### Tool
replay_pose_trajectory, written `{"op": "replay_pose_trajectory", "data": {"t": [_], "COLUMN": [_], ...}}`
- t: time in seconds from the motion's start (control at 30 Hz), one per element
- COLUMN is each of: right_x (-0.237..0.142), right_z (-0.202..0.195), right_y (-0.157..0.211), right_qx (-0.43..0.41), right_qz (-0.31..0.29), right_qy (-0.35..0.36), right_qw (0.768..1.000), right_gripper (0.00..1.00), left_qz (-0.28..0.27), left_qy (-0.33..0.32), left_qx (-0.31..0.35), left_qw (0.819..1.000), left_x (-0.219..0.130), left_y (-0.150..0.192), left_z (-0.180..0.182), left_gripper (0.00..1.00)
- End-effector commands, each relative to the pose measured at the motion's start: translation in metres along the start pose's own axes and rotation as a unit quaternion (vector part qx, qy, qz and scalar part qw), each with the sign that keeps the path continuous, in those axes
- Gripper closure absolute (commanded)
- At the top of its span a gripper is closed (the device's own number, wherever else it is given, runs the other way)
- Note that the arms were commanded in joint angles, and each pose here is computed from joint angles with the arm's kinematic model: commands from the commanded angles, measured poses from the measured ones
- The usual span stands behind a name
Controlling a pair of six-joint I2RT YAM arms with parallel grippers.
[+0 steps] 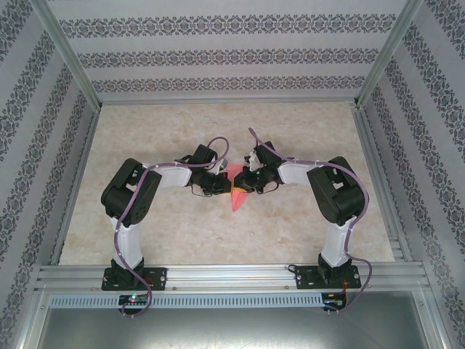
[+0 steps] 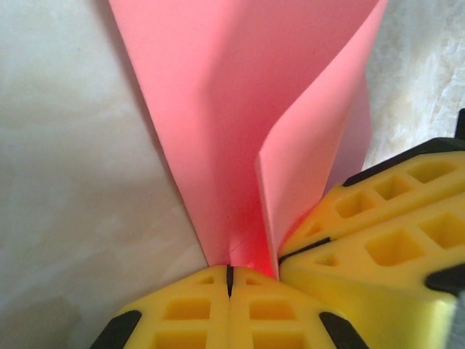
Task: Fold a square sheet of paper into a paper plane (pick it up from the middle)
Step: Fourth fold the wing at the center of the table.
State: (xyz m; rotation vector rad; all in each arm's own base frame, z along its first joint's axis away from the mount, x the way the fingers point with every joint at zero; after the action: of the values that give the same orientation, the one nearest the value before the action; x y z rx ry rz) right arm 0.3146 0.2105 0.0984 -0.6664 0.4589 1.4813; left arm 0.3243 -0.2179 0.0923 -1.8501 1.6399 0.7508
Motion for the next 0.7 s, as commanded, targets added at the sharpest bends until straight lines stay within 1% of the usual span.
{"op": "replay_pose_trajectory", "data": {"t": [0.0, 0.5, 0.67], "right_x": [0.005, 0.015, 0.018], "right_z": [-0.007, -0.011, -0.016], "right_y": [0.001, -0.002, 0.0], "right_qx": [0.008, 0.011, 0.016], "right_qz": [0.008, 0.013, 0.018], "right_qy": [-0.002, -0.009, -0.005], "right_qw": [1.0, 1.0, 1.0], "right_gripper": [0.91, 0.91, 0.91], "left_qz": [-0.009, -0.019, -0.024], "left_qy": [-0.02, 0.014, 0.026], "left_qx": [-0.008, -0.011, -0.006], "left_qw": [1.0, 1.0, 0.999], "left_x": [0.007, -0.001, -0.007], "left_y": [-0.001, -0.005, -0.005], "left_z": [0.018, 0.014, 0.007], "left_gripper": [1.0, 1.0, 1.0]}}
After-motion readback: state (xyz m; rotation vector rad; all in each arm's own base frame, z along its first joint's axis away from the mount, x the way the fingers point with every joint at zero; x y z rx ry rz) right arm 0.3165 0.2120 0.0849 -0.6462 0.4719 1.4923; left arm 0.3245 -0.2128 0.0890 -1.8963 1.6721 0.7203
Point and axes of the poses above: each hand's point on the last joint's axis, 136 mm out from that joint toward the fingers, its own x axis out along the fingers, its own z axis along the line the jaws close on, y = z × x, the point moved 10 cm from there along -x, back along the fingers, and after that the axes turned 10 degrees about -x, right-handed, at the moved point
